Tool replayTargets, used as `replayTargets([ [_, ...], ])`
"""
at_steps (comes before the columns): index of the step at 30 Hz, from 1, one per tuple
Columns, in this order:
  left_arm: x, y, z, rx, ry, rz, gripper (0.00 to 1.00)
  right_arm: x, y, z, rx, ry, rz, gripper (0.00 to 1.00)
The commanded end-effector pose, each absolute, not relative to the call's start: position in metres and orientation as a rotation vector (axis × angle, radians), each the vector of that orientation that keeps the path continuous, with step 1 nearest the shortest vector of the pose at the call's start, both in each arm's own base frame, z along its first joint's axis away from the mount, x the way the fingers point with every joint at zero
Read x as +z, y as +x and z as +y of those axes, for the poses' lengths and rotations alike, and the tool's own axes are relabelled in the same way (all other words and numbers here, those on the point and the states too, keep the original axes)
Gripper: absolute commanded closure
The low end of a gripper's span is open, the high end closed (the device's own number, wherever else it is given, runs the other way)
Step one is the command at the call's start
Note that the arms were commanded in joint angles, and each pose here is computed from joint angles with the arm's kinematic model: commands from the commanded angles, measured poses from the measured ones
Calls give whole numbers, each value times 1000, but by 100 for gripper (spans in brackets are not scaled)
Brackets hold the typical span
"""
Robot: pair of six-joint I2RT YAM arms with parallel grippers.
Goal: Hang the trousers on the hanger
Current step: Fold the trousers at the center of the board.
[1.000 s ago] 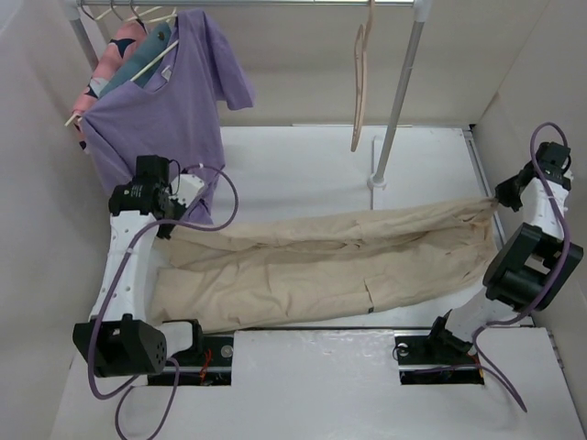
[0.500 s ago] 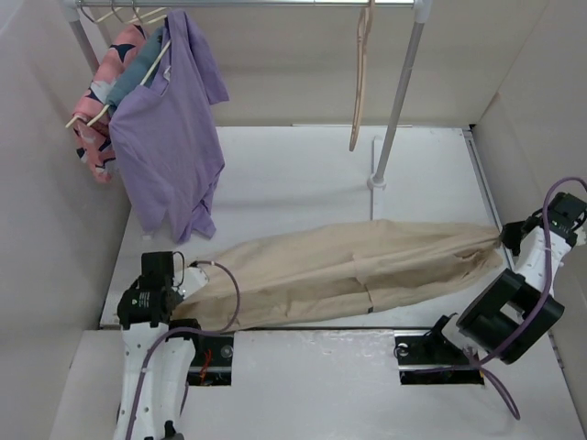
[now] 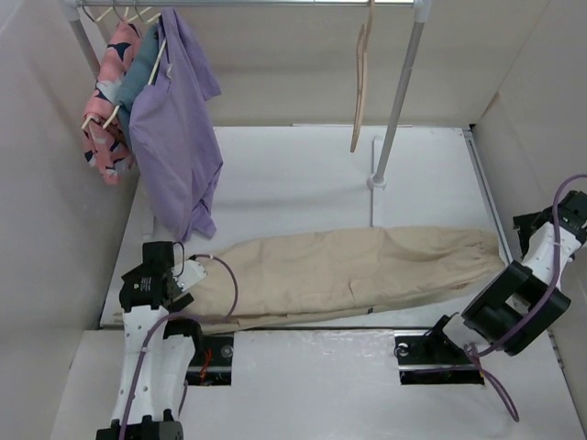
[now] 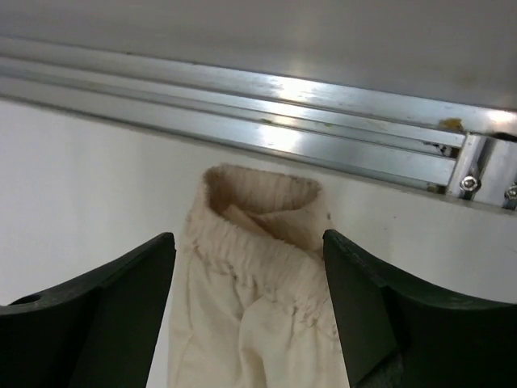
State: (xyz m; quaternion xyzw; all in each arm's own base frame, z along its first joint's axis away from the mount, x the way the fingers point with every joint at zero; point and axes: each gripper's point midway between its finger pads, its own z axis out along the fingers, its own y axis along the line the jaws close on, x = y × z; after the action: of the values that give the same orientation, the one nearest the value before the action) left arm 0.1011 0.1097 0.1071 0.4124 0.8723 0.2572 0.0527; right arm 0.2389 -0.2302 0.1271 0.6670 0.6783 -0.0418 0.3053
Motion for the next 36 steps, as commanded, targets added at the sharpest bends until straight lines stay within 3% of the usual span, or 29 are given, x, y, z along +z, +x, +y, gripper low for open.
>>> replayTargets([
  [1, 132, 103, 99, 714, 1301, 2558, 11, 174, 270, -231, -224, 1516, 1835, 21],
  [6, 161, 131, 74, 563, 1313, 2398, 7, 171, 312, -184, -233, 1302, 2027, 20],
  [7, 160, 135, 67, 510, 1324, 2386, 10, 164, 318, -175, -163, 1290, 2064, 25],
  [8, 151, 144, 61, 441, 1342, 2386, 11, 145, 315, -166, -119, 1291, 2138, 30],
  [17, 86, 191, -1, 5, 1349, 2348, 21, 59, 290, -115, -7, 1296, 2379, 36],
  [20, 54, 183, -10, 10, 1423, 2386, 22, 34, 284, -110, 4, 1339, 2437, 36],
  [26, 10, 192, 22, 338, 1429, 2427, 22, 27, 312, -121, -8, 1327, 2436, 36],
  [36, 50, 306, 14, 493, 1144, 2285, 26, 86, 416, -122, -46, 1024, 2392, 33],
])
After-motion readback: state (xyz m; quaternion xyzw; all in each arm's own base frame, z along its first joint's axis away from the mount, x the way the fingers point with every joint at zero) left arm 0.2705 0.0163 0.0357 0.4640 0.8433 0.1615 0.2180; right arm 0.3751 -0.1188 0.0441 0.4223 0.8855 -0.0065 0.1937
